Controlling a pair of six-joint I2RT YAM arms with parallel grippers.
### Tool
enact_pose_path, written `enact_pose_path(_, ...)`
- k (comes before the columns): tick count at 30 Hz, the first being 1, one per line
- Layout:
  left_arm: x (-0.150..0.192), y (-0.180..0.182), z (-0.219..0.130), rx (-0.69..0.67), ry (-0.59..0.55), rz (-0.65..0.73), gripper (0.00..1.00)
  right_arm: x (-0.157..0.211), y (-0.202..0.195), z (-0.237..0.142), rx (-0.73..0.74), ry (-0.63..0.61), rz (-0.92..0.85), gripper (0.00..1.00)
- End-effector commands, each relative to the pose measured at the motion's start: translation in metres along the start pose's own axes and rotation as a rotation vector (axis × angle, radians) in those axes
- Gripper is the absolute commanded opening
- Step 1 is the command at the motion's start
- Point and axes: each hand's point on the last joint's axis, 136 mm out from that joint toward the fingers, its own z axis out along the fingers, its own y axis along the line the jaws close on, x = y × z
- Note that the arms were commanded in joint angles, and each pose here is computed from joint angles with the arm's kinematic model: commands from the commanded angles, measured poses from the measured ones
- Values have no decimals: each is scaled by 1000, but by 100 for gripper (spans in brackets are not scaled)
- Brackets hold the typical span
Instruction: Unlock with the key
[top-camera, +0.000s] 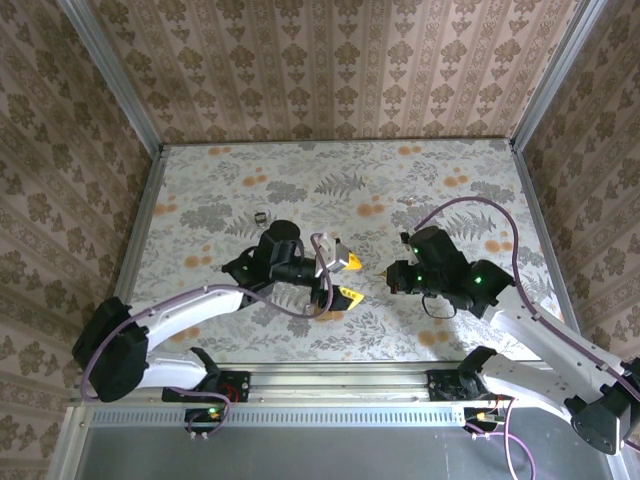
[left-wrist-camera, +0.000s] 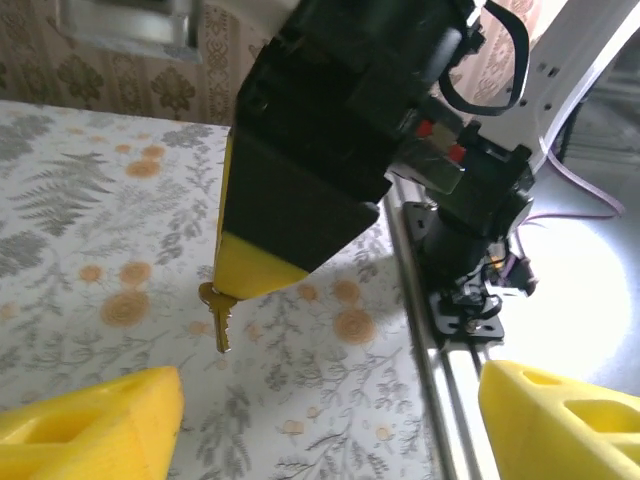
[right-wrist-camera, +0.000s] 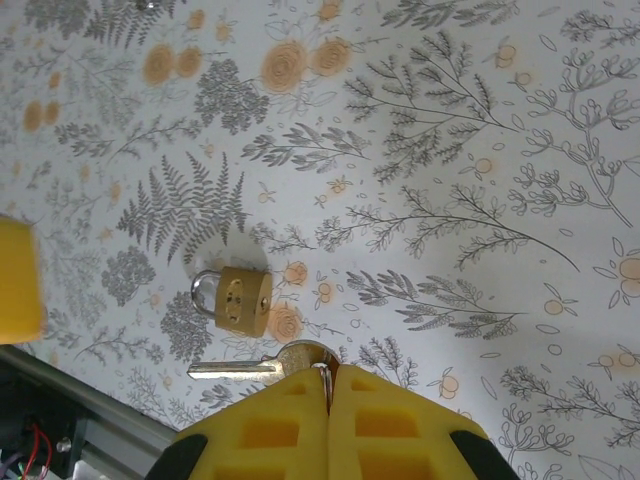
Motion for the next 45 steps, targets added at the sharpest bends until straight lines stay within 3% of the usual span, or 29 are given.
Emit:
enact_pose_path(1, -19, -18, 5, 166, -51, -27, 75, 4, 8, -5, -33, 6, -39, 0)
enact_pose_path(6, -15, -7, 12, 227, -51, -92, 70, 3, 19, -5, -67, -2, -64, 0)
enact_pose_path(10, -10, 3, 13, 235, -55, -121, 59, 5, 21, -2, -66, 11, -71, 0)
enact_pose_path(28, 10, 13, 28, 279, 22, -190, 49, 10, 26, 0, -76, 20, -96, 0)
enact_pose_path(36, 15, 14, 30, 280, 42, -187, 39, 10, 28, 0, -79, 21, -98, 0)
enact_pose_path(45, 16, 17, 32, 290, 52, -199, 9, 16, 31, 3, -97, 41, -109, 0)
